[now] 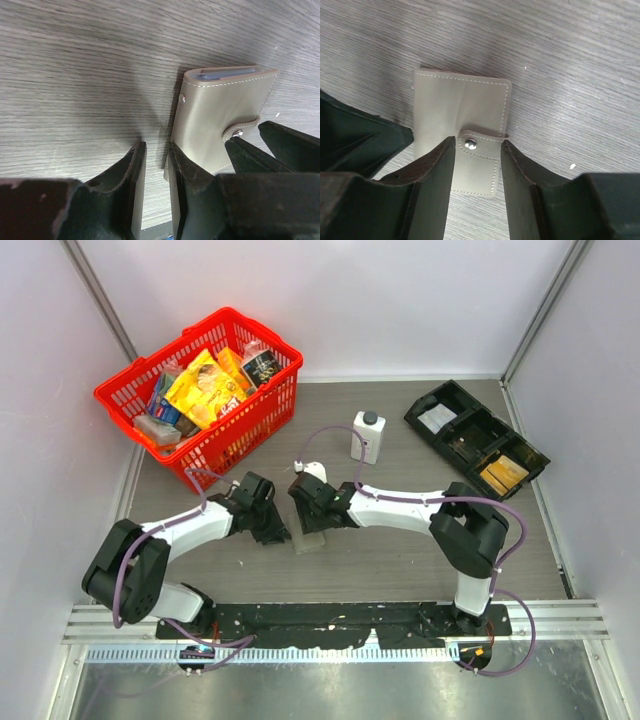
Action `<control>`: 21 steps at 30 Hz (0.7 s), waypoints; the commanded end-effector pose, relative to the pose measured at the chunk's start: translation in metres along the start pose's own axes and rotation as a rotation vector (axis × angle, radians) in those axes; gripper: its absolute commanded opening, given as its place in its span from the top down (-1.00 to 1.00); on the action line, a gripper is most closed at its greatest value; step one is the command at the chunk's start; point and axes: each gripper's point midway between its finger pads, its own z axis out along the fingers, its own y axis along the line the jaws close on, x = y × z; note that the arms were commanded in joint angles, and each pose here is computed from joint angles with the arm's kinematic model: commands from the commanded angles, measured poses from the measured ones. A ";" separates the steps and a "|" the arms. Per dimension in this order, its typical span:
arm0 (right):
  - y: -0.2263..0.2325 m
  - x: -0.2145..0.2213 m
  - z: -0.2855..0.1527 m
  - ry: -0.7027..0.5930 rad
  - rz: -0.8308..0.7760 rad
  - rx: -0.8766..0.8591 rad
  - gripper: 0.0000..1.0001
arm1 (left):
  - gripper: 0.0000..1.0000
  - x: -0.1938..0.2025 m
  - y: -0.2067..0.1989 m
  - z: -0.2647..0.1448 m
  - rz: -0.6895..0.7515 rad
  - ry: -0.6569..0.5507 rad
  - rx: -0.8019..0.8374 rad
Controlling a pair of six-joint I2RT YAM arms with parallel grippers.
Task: Take the credit cards out of the card holder
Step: Open the card holder at the center of the board.
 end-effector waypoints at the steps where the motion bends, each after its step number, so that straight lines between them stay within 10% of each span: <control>1: 0.015 -0.034 -0.018 -0.083 -0.023 -0.019 0.07 | 0.44 0.002 -0.004 0.000 -0.002 0.002 0.037; 21: -0.009 0.012 0.008 0.048 -0.102 0.095 0.16 | 0.22 0.000 -0.013 -0.006 -0.016 -0.045 0.123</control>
